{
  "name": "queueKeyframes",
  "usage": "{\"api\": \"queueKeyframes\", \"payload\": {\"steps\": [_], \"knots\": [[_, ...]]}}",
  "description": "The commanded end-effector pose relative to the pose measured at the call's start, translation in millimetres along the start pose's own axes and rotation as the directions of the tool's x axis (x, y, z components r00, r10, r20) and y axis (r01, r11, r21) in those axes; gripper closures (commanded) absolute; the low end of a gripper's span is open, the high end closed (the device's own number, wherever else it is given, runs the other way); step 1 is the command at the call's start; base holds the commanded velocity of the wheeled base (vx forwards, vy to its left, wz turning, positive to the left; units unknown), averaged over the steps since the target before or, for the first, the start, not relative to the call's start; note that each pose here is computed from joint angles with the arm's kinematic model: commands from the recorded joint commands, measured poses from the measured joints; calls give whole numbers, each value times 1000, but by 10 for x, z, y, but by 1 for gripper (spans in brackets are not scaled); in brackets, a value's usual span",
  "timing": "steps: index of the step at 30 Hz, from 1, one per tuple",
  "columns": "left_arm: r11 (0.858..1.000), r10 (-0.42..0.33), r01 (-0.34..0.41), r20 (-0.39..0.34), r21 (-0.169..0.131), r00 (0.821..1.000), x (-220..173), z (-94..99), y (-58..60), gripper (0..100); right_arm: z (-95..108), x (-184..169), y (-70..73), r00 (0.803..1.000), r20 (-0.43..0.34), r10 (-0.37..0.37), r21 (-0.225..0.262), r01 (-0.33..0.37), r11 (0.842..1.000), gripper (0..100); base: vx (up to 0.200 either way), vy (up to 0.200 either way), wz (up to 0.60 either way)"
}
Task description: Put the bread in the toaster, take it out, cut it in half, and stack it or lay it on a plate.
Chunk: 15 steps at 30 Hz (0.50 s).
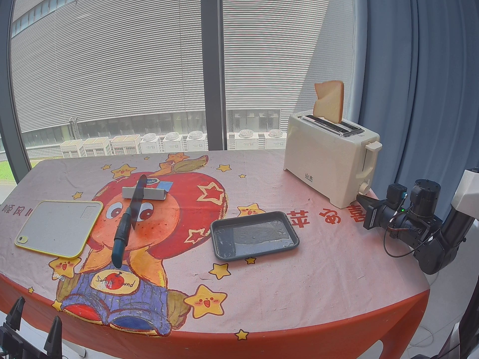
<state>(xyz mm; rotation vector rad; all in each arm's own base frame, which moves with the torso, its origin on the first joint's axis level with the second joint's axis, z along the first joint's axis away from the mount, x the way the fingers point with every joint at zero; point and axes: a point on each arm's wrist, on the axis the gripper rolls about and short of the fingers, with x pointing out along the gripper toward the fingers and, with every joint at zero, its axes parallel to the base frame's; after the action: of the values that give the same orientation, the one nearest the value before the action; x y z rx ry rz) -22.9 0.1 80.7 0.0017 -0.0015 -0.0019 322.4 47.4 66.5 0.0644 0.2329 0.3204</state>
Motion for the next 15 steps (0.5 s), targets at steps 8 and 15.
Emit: {"api": "queueKeyframes", "payload": {"steps": [8,15], "knots": [[1000,-1,1,-17,0,1000,12,-45,0,0,-16,-13,9,1000,-8,1,-7,-1,1000,100,0,0,0],[1000,2,-2,-17,0,1000,12,-45,0,0,-30,-20,20,1000,-14,4,-26,-4,1000,100,0,0,0]]}}
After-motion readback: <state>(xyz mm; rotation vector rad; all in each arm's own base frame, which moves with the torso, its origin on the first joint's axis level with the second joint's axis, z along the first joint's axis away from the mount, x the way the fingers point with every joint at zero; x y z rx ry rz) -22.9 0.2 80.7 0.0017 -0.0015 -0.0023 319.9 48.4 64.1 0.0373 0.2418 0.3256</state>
